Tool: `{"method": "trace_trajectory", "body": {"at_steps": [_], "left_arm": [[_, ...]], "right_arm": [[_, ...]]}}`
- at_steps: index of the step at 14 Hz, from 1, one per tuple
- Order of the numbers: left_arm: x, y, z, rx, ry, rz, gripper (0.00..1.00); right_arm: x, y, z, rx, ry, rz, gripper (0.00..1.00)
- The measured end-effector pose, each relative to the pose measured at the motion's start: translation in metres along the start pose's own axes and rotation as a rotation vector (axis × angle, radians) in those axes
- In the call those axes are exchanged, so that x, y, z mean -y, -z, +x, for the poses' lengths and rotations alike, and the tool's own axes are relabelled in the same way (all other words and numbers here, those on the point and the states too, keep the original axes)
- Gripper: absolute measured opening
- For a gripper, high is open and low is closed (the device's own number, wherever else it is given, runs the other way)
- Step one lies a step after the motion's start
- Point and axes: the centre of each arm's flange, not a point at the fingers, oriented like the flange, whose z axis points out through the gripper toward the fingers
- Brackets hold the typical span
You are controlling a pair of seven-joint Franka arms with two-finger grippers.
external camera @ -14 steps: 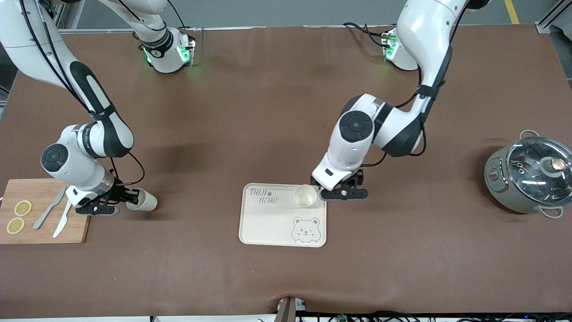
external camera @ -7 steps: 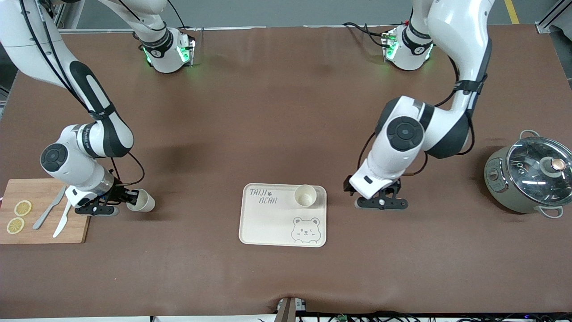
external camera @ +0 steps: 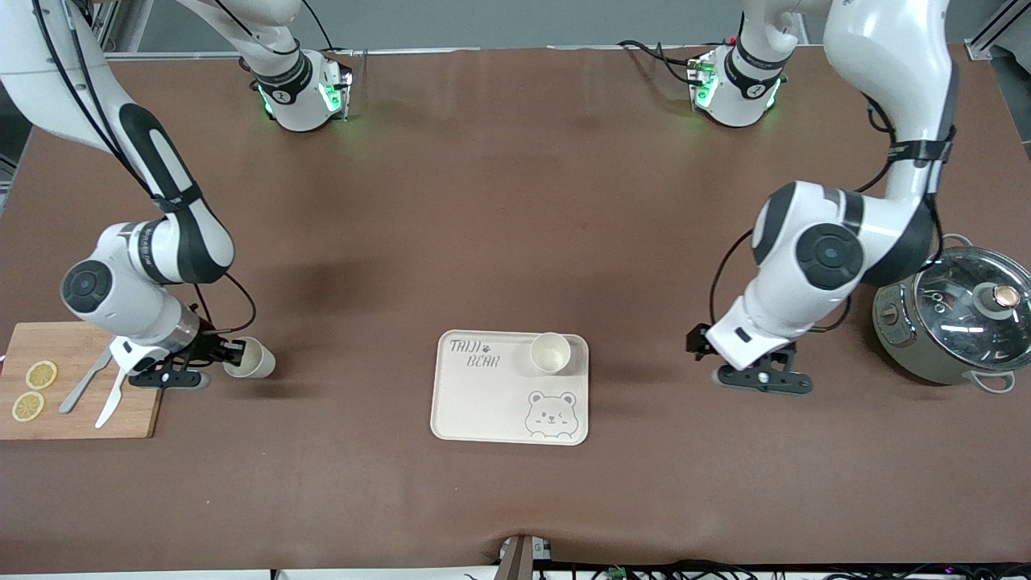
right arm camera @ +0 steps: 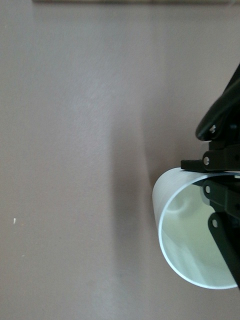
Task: Place white IKEA cup upright on tray with both arms
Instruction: 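Carry the second white cup with the right gripper onto the tray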
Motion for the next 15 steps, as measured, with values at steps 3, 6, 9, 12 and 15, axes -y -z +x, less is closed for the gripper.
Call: {"method": "trace_trajectory", "body": {"at_steps": [3,6,9,12,15], "left_arm": [[0.036,0.010,-0.012,0.065,-0.026,-0.012,1.00],[0.059,0.036,-0.023,0.114,-0.030,-0.024,1.00],[0.083,0.068,-0.036,0.138,-0.033,-0.031,1.00],[0.114,0.098,-0.048,0.141,-0.031,-0.032,1.00],[0.129,0.117,-0.058,0.146,-0.013,-0.030,1.00]], "right_arm": [[0.013,0.069,0.008,0.075,0.002,-0.016,0.04],[0.053,0.114,0.013,0.071,-0.050,0.026,0.04],[0.119,0.132,0.013,0.042,-0.157,0.061,0.04],[0.188,0.142,0.009,0.006,-0.240,0.086,0.04],[0.239,0.130,0.009,-0.006,-0.312,0.123,0.04]]}}
